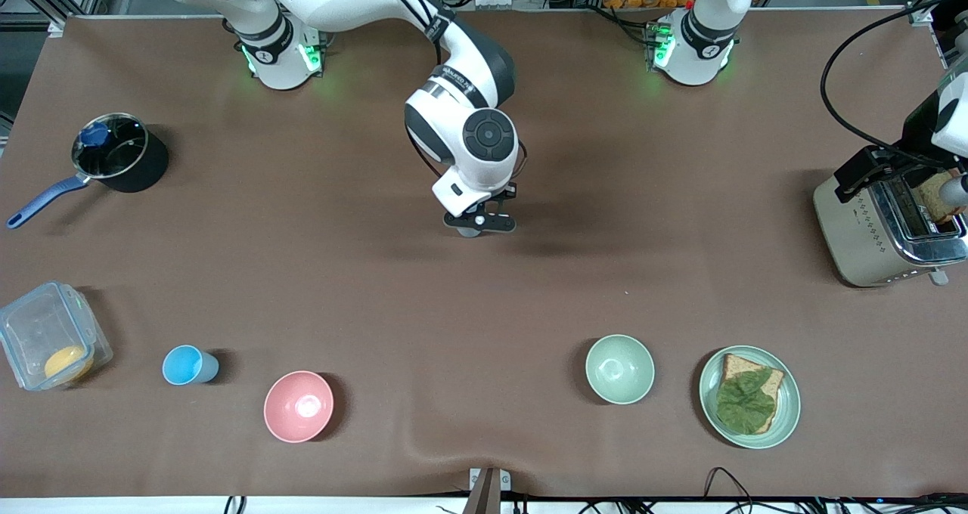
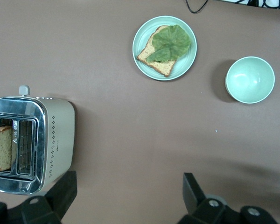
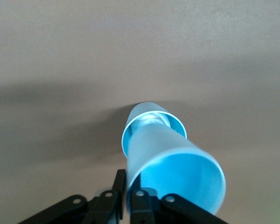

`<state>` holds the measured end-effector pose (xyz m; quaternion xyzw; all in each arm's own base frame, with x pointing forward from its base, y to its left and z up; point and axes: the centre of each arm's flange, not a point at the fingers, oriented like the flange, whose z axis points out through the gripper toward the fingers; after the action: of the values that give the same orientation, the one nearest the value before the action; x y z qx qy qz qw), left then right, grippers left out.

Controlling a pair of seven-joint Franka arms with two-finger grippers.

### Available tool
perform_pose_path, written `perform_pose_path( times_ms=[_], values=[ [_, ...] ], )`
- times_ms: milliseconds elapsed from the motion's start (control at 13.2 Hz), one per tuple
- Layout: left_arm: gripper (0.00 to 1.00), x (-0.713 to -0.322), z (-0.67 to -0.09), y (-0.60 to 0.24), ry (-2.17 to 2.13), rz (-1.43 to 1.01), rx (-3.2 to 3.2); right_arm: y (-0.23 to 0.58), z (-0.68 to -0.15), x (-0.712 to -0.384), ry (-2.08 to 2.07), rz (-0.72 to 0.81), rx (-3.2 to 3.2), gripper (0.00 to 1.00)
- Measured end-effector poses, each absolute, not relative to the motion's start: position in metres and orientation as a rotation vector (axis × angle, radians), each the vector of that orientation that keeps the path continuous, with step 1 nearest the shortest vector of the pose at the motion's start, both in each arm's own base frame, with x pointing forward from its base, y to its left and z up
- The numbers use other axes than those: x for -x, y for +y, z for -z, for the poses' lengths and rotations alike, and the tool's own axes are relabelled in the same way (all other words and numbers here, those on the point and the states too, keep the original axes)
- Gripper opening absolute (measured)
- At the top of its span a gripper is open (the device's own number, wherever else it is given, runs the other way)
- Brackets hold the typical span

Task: Stack blue cups with both arms

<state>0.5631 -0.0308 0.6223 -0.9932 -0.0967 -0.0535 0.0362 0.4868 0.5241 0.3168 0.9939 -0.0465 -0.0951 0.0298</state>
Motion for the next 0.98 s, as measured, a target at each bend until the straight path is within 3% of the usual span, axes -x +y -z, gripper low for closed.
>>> perform_pose_path(
  times_ms=[303,529,605,983],
  values=[
    [1.00,-0.561,-0.623,-0.031,-0.298,0.154,3.051,0.516,-0.334,-0.494,-0.159,0.307,-3.039,0.58],
    [1.00,-0.559,-0.626,-0.031,-0.298,0.157,3.051,0.445,-0.387,-0.534,-0.089,0.376,-3.007,0.93],
    [1.00,-0.558,-0.627,-0.031,-0.297,0.156,3.051,0.407,-0.405,-0.552,-0.042,0.406,-3.010,1.00],
    [1.00,-0.557,-0.626,-0.033,-0.290,0.135,3.050,0.241,-0.441,-0.590,0.177,0.502,-3.049,1.00]
  ],
)
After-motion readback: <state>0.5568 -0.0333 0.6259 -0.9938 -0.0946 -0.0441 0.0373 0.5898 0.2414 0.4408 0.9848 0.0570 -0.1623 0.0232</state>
